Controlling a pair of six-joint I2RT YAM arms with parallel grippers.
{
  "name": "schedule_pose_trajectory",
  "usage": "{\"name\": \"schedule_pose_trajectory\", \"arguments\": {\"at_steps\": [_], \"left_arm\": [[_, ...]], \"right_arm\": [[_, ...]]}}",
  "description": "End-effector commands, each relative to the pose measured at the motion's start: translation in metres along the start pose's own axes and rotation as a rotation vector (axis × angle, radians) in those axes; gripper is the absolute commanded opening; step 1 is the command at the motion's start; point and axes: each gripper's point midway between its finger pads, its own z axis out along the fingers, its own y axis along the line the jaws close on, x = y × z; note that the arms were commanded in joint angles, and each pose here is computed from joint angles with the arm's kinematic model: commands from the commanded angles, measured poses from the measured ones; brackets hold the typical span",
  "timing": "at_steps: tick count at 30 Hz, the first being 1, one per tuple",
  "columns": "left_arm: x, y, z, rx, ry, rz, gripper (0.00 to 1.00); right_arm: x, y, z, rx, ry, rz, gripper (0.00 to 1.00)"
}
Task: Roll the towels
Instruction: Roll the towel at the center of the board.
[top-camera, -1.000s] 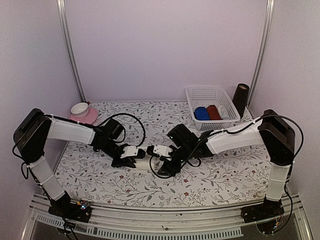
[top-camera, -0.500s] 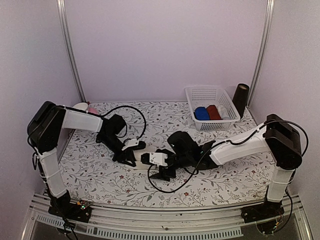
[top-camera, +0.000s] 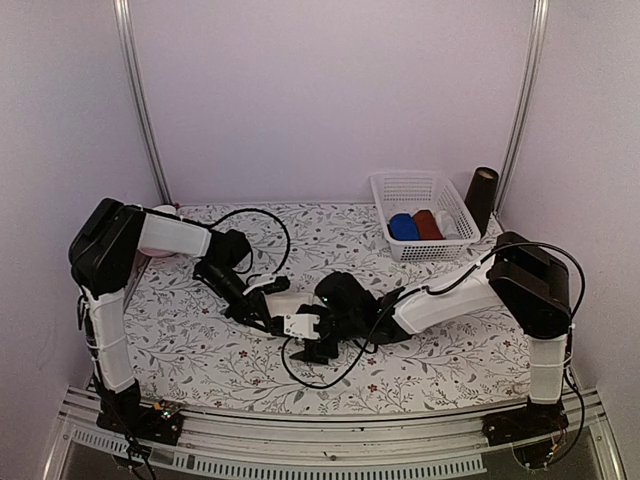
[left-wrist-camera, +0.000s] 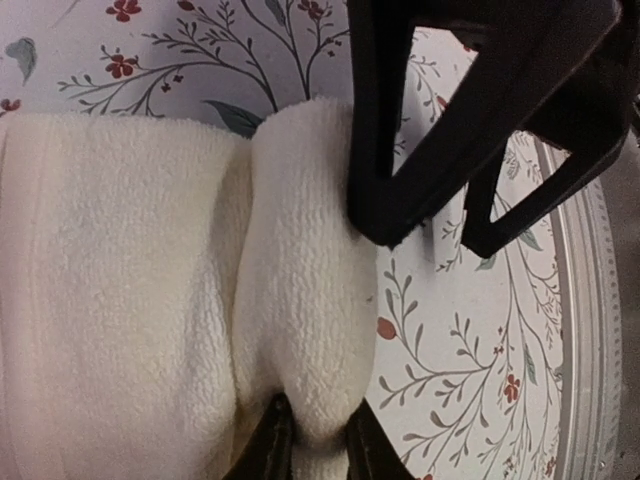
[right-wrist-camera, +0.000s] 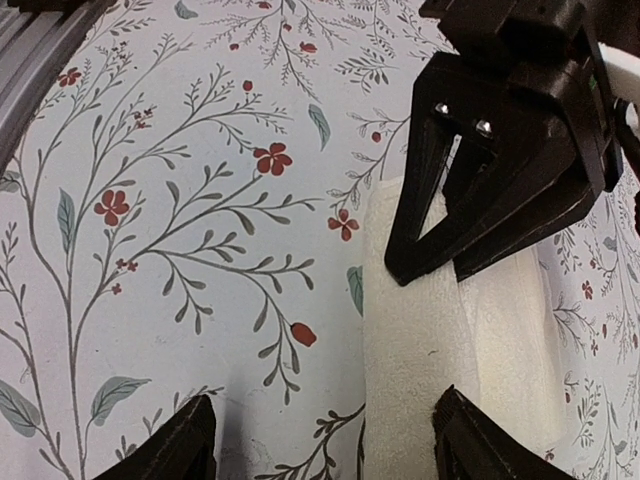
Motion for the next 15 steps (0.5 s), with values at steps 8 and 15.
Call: {"name": "schedule_pose_trajectory", "arguments": {"at_steps": [8, 15], "left_arm": [[0.063, -0.002, 0.022, 0.047, 0.225, -0.113, 0.21], [0.062, 0.002, 0.022, 0.049, 0.23, -0.12, 0.22]], "right_arm": [[0.024, -0.021, 0.019, 0.108, 0.111, 0.004, 0.73], [0.022, -0.019, 0.012, 0.107, 0.095, -0.017, 0.73]]}}
